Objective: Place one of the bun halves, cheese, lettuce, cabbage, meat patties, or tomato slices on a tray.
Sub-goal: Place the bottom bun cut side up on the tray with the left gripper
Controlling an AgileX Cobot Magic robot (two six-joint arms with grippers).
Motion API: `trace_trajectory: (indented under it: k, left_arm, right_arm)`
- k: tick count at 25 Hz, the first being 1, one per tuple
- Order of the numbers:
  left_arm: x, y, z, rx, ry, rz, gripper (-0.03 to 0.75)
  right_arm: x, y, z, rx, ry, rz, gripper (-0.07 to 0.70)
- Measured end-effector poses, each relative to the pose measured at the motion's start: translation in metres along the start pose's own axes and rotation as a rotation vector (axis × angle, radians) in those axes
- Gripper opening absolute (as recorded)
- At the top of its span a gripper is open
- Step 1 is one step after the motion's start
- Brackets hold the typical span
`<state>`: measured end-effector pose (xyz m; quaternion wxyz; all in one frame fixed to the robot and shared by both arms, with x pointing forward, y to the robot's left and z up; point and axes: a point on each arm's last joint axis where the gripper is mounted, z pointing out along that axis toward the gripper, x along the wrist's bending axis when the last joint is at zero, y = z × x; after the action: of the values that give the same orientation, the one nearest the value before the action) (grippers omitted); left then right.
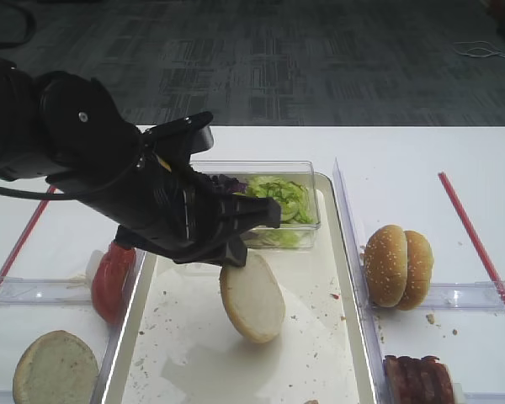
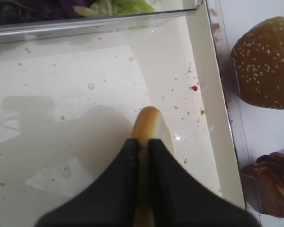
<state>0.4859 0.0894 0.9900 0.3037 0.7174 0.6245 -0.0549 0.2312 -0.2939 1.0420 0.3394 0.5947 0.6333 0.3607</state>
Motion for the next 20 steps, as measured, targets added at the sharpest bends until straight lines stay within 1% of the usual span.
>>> trace_trajectory:
  k: [4,6,10,14,20]
  left_arm:
    - [0.011,-0.002,0.004,0.017,-0.010,-0.013,0.064]
    - [0.016,-0.004,0.011,0.039,-0.012,-0.008,0.064]
    - [0.016,-0.006,0.023,0.065,-0.042,0.003,0.064]
    - [0.016,-0.006,0.024,0.058,-0.050,0.024,0.064]
    - [0.016,-0.005,0.024,0.055,-0.050,0.029,0.064]
  right_arm:
    - [0.000,0.000,0.000,0.000,0.000,0.000,0.660]
    - [0.000,0.000,0.000,0.000,-0.002,-0.001,0.660]
    - [0.000,0.000,0.000,0.000,-0.002,-0.001,0.660]
    - [0.000,0.000,0.000,0.000,-0.002,-0.001,0.660]
    - [0.000,0.000,0.000,0.000,-0.002,-0.001,0.660]
